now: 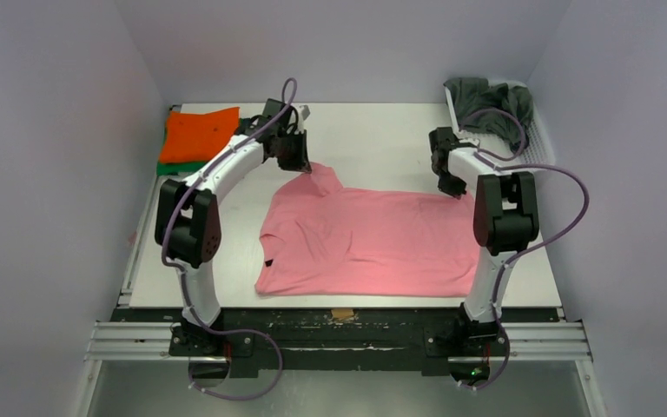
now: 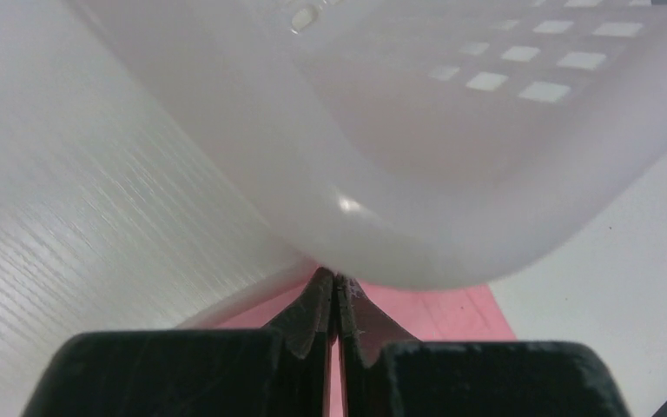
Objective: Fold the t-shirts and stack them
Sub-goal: Fold the other side of the tshirt into a rectangle
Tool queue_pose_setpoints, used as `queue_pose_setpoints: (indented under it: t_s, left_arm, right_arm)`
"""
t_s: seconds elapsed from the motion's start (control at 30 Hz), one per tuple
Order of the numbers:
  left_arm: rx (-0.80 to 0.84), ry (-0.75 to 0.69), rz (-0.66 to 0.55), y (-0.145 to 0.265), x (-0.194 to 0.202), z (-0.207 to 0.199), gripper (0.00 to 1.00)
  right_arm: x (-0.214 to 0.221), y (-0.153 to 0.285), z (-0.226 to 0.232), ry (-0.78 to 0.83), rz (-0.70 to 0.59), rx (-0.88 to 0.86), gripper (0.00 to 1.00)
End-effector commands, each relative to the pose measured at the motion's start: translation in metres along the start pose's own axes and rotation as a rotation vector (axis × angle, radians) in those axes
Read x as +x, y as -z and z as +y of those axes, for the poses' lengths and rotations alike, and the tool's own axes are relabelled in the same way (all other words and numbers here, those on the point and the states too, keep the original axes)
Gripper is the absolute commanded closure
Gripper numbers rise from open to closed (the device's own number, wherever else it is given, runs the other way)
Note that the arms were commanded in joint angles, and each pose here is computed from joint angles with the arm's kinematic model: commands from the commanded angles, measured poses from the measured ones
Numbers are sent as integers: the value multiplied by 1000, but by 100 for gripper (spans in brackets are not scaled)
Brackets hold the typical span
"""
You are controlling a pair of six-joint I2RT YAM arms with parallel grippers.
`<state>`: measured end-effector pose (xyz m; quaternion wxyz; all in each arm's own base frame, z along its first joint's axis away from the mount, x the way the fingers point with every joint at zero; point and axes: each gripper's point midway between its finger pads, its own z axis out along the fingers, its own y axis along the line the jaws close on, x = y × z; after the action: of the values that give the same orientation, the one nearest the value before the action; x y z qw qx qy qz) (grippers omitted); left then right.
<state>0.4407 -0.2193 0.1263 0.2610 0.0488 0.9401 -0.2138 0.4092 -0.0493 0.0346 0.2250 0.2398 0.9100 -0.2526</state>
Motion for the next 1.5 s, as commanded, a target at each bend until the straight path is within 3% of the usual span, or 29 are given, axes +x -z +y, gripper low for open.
queue_pose_setpoints:
  t_s: [0.0, 0.23, 0.57, 0.83, 1.03, 1.47]
  left_arm:
    - [111, -145, -81, 36, 0, -36, 100]
    - [131, -231, -20, 58, 51, -42, 100]
    - [168, -200, -14, 103, 126, -44, 100]
    - [155, -122, 22, 105, 168, -32, 100]
    - [131, -88, 7, 115, 185, -22, 100]
    - [50, 14, 41, 117, 219, 2, 100]
  right_arm:
    - [-9, 27, -6, -15, -65, -41, 100]
    - [15, 48, -17, 18, -65, -43, 100]
    - [49, 58, -34, 14, -26, -91, 100]
    - [58, 65, -64, 21, -27, -40, 100]
    - [50, 70, -59, 4, -17, -94, 100]
    - [64, 70, -88, -1, 35, -5, 100]
